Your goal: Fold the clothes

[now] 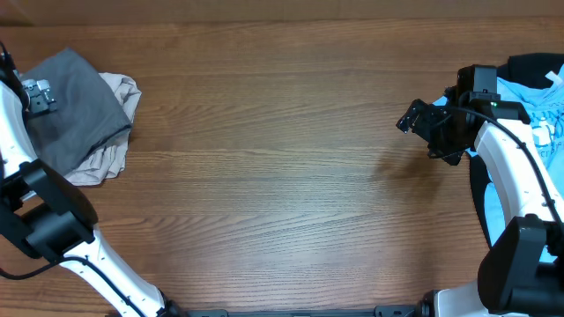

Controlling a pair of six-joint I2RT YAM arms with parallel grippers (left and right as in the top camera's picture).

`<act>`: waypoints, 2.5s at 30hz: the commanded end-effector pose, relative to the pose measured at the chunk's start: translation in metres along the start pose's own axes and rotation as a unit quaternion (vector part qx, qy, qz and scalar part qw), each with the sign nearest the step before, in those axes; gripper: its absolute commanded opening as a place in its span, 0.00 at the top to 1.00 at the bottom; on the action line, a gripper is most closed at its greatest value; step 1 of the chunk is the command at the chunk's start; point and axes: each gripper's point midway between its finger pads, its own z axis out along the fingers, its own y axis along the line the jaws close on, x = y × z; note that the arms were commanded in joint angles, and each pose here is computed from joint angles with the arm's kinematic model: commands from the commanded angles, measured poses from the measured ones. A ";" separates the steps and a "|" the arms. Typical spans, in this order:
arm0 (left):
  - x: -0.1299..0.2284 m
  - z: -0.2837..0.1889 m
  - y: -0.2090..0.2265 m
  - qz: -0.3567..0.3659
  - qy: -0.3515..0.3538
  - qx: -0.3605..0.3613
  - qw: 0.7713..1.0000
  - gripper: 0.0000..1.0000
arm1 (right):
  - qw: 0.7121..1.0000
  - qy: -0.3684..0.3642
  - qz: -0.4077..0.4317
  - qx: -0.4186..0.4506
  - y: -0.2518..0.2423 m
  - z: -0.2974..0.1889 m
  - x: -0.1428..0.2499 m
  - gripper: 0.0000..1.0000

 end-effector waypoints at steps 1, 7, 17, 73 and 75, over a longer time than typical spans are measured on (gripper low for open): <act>-0.011 -0.017 0.035 -0.094 -0.020 -0.036 0.995 0.00 | 1.000 -0.008 -0.004 -0.002 0.002 -0.003 -0.004 0.00; -0.037 -0.078 0.033 -0.159 -0.073 0.035 0.984 0.12 | 1.000 -0.008 -0.004 -0.002 0.002 -0.003 -0.004 0.00; -0.016 -0.063 0.011 -0.185 -0.027 0.082 0.979 0.78 | 1.000 -0.008 -0.004 -0.002 0.002 -0.003 -0.004 0.00; 0.088 -0.167 -0.214 0.296 -0.010 -0.115 0.948 0.15 | 1.000 -0.008 -0.004 -0.002 0.002 -0.003 -0.004 0.00; 0.089 -0.160 -0.210 0.282 -0.007 -0.145 0.948 0.13 | 1.000 -0.008 -0.004 -0.002 0.002 -0.003 -0.004 0.00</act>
